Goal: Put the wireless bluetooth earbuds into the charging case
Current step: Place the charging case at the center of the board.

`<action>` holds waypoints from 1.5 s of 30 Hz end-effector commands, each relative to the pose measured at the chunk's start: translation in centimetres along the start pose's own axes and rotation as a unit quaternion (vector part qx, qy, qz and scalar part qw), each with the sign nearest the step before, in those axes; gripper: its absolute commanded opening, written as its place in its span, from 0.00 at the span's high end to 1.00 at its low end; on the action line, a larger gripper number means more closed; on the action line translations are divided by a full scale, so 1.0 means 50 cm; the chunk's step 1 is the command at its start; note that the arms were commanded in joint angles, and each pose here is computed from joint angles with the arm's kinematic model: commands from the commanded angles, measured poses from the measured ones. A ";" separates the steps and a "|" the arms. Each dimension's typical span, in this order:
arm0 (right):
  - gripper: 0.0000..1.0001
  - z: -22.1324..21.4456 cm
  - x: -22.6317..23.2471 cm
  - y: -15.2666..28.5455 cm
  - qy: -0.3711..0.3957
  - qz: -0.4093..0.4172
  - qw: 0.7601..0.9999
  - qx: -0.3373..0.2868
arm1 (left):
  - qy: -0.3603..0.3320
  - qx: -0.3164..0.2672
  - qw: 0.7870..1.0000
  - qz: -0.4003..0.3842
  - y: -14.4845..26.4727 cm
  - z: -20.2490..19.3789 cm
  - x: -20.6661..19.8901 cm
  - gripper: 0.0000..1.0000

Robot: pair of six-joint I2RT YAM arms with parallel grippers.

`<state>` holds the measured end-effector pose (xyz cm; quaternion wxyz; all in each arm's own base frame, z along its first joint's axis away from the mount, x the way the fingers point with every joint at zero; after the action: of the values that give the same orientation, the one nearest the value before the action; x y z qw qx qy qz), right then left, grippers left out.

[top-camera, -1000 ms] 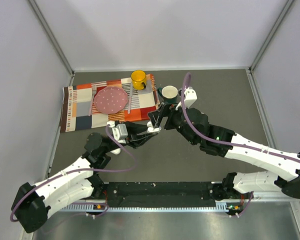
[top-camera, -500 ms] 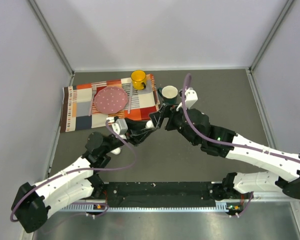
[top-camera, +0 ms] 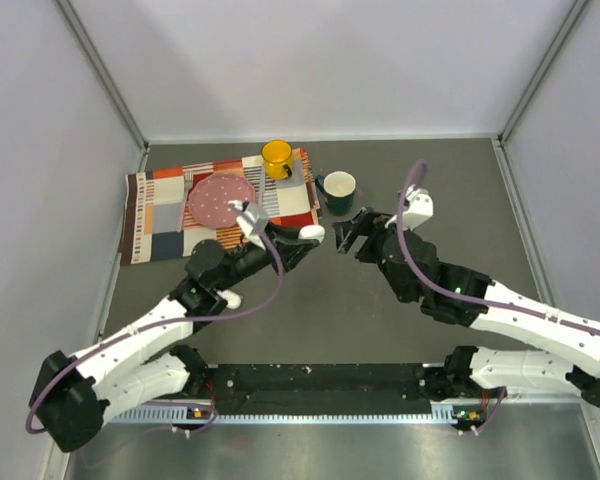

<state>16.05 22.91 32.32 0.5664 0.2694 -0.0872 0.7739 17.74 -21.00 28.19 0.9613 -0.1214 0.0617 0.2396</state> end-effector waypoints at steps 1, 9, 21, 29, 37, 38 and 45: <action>0.18 0.033 -0.067 0.007 -0.053 -0.079 0.994 -0.045 | 0.129 0.074 0.988 0.040 -0.033 -0.024 0.030 1.00; 0.19 0.028 -0.119 0.012 -0.079 -0.107 0.991 -0.024 | 0.263 0.149 0.952 0.054 -0.084 -0.128 0.071 1.00; 0.19 0.035 -0.156 0.036 -0.083 -0.122 0.988 -0.035 | 0.398 0.255 0.873 0.121 -0.167 -0.249 0.128 1.00; 0.19 0.032 -0.171 0.045 -0.083 -0.127 0.988 -0.037 | 0.417 0.281 0.840 0.204 -0.151 -0.319 0.156 0.99; 0.19 0.030 -0.177 0.044 -0.079 -0.133 0.987 -0.037 | 0.442 0.289 0.822 0.213 -0.164 -0.360 0.170 0.90; 0.19 0.031 -0.176 0.044 -0.079 -0.133 0.987 -0.037 | 0.448 0.292 0.818 0.211 -0.163 -0.366 0.169 0.88; 0.19 0.024 -0.180 0.042 -0.079 -0.136 0.987 -0.034 | 0.449 0.301 0.812 0.219 -0.148 -0.384 0.168 0.74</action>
<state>16.28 14.50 28.99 0.6619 0.3195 -0.1095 0.6692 26.63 -28.17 8.42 0.7203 0.1257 0.5913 0.3403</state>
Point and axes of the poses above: each gripper's point midway between its finger pads, its own y axis back along the fingers, its own x axis along the line the jaws close on, z = x × y, the point moved 8 cm from there along y, back along the fingers, and after that the axes turned 1 degree about -y, right-handed, at the moved point
